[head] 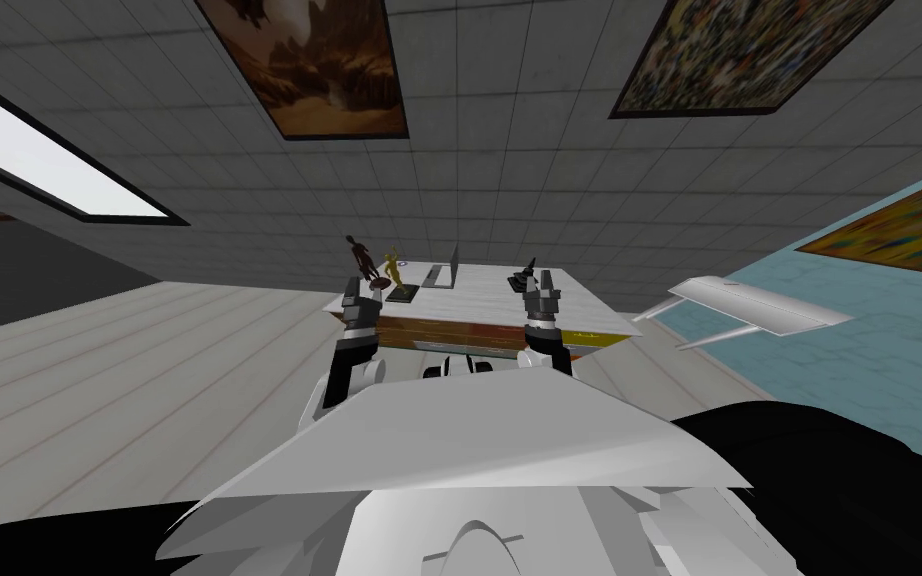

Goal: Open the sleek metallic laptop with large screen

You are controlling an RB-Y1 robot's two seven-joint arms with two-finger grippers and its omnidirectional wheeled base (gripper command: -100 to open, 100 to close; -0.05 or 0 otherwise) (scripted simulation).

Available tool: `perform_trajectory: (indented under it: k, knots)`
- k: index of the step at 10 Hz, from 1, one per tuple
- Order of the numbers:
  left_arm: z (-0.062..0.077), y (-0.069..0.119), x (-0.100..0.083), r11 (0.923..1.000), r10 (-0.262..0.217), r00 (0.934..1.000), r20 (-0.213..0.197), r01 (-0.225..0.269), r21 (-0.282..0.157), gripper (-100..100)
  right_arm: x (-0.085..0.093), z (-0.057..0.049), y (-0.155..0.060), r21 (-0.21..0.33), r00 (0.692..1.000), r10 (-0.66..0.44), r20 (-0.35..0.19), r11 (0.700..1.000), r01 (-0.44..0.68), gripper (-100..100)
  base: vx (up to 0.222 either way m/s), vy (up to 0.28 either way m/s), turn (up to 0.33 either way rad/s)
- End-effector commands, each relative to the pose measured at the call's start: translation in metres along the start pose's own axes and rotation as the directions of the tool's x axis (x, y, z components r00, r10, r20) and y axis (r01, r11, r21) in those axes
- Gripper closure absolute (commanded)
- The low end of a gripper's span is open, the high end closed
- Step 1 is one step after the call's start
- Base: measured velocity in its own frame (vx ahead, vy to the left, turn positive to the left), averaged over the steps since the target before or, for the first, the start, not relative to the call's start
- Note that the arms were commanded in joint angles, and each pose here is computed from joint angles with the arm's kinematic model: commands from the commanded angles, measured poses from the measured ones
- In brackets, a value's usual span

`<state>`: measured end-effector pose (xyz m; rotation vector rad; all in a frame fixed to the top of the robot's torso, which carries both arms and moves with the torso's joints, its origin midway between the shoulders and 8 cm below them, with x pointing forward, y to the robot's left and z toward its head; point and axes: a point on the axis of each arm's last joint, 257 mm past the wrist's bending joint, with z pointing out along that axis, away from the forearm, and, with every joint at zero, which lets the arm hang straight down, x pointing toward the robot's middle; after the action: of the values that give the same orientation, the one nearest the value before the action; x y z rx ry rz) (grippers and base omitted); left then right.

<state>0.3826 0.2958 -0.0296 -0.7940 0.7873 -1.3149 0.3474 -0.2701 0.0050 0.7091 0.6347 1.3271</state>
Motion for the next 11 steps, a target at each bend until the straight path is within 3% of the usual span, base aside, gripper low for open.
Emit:
perform_trajectory:
  k: [1, 7, 11]
  knots:
    - [0.010, 0.020, 0.004, 0.9993, 0.027, 0.9994, -0.020, -0.027, -0.027, -100, 0.000, 0.000, 0.000, 0.000, 1.000, 0.000, 0.000, 1.000, 0.000, 0, 0.010, -0.052, -0.015]
    - [0.041, 0.071, 0.012, 0.9918, 0.090, 0.9946, -0.052, -0.095, -0.086, -100, 0.000, 0.000, 0.000, 0.000, 1.000, 0.000, 0.000, 1.000, 0.000, 0, 0.012, -0.059, -0.025]
    - [0.057, 0.092, 0.015, 0.9868, 0.112, 0.9916, -0.065, -0.119, -0.111, -100, 0.000, 0.000, 0.000, 0.000, 1.000, 0.000, 0.000, 1.000, 0.000, 0, 0.008, -0.046, -0.015]
